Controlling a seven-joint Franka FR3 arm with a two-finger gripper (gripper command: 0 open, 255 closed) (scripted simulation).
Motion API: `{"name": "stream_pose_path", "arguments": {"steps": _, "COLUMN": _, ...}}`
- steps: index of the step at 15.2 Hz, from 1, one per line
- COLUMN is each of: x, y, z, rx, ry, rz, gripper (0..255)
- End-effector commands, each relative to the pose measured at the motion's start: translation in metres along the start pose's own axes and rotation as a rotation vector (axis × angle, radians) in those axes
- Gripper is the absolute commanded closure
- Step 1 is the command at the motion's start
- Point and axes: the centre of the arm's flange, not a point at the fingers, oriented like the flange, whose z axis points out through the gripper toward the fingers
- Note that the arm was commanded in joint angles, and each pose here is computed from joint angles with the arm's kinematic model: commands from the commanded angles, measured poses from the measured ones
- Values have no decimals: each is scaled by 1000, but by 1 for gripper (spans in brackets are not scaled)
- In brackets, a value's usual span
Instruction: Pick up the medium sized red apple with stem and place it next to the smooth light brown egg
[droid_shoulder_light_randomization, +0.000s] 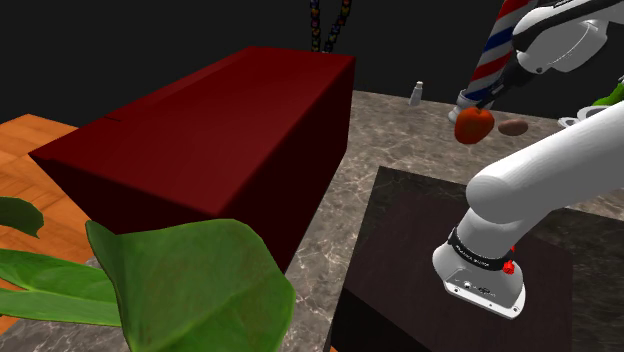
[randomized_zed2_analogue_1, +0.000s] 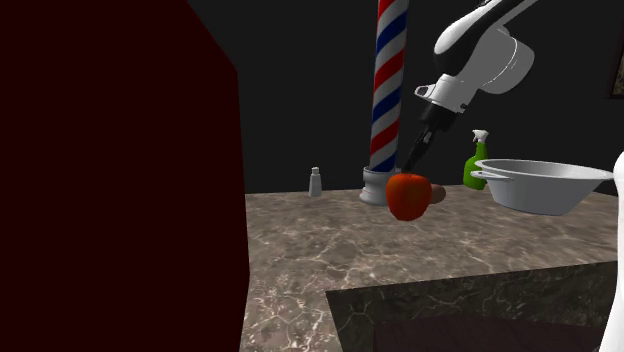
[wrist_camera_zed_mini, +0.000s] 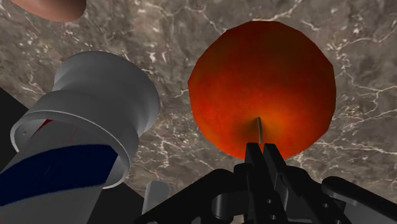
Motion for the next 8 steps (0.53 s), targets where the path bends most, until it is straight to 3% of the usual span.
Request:
{"name": "stream_pose_path", "arguments": {"steps": 1, "x": -2, "y": -1, "z": 4, "rx": -1, "ry": 0, "rz": 0, "gripper": 255}}
{"name": "stream_pose_path", "arguments": {"steps": 7, "x": -2, "y": -1, "z": 4, "rx": -1, "ry": 0, "rz": 0, "gripper": 255}}
{"name": "stream_pose_path", "arguments": {"steps": 8, "x": -2, "y": -1, "z": 4, "rx": -1, "ry": 0, "rz": 0, "gripper": 0}}
